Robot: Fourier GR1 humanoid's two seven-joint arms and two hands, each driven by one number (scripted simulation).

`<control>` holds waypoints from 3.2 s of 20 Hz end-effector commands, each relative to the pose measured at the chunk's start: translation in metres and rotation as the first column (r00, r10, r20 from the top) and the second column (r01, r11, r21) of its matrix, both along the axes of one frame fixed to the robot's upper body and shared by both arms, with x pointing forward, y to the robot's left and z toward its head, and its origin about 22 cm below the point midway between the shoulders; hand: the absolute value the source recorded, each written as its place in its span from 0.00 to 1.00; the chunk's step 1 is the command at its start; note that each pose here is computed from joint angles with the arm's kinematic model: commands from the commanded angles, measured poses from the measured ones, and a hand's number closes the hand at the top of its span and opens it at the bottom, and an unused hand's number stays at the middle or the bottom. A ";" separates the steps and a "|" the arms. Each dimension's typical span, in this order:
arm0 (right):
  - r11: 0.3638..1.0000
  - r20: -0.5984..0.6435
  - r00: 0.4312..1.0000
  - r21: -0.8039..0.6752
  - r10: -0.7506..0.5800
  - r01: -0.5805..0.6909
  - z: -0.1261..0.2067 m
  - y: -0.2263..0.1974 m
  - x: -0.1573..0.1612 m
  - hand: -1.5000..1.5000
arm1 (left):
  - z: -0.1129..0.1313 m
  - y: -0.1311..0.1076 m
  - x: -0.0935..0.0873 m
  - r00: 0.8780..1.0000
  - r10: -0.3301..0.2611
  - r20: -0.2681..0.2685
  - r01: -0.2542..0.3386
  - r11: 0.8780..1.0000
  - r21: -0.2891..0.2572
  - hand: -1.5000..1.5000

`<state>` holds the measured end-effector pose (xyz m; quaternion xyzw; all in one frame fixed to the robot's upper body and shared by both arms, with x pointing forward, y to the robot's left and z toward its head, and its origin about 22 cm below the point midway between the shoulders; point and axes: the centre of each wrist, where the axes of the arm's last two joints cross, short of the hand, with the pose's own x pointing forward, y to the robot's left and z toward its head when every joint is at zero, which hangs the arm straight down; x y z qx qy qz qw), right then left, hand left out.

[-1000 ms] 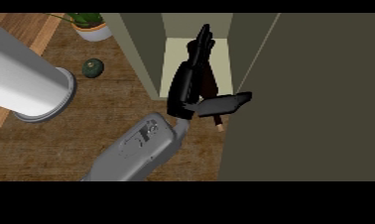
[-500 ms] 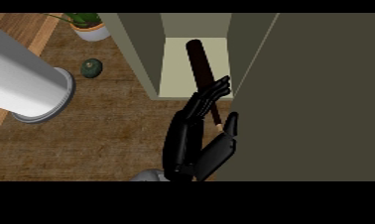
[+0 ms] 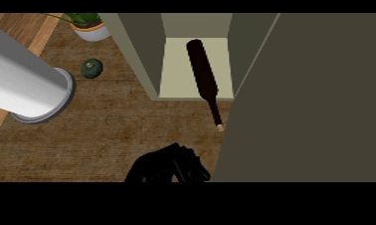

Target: Pick up the wine, place it into the cabinet and close the cabinet

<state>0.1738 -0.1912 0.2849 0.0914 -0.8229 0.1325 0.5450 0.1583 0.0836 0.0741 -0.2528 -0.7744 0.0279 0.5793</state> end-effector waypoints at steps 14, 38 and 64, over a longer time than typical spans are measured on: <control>0.893 -0.087 0.893 -0.049 0.442 -0.447 -0.006 0.057 -0.035 1.00 | 0.024 0.140 -0.035 0.998 -0.016 0.062 0.018 1.000 -0.022 1.00; 0.968 -0.062 0.980 -0.156 0.189 -0.196 0.002 0.236 0.101 1.00 | 0.046 0.280 -0.011 0.994 -0.050 0.095 0.050 0.999 0.007 1.00; 0.957 -0.058 0.995 -0.285 -0.081 0.061 -0.085 0.155 0.235 1.00 | 0.067 0.289 -0.001 0.992 -0.038 0.124 0.034 0.999 0.031 1.00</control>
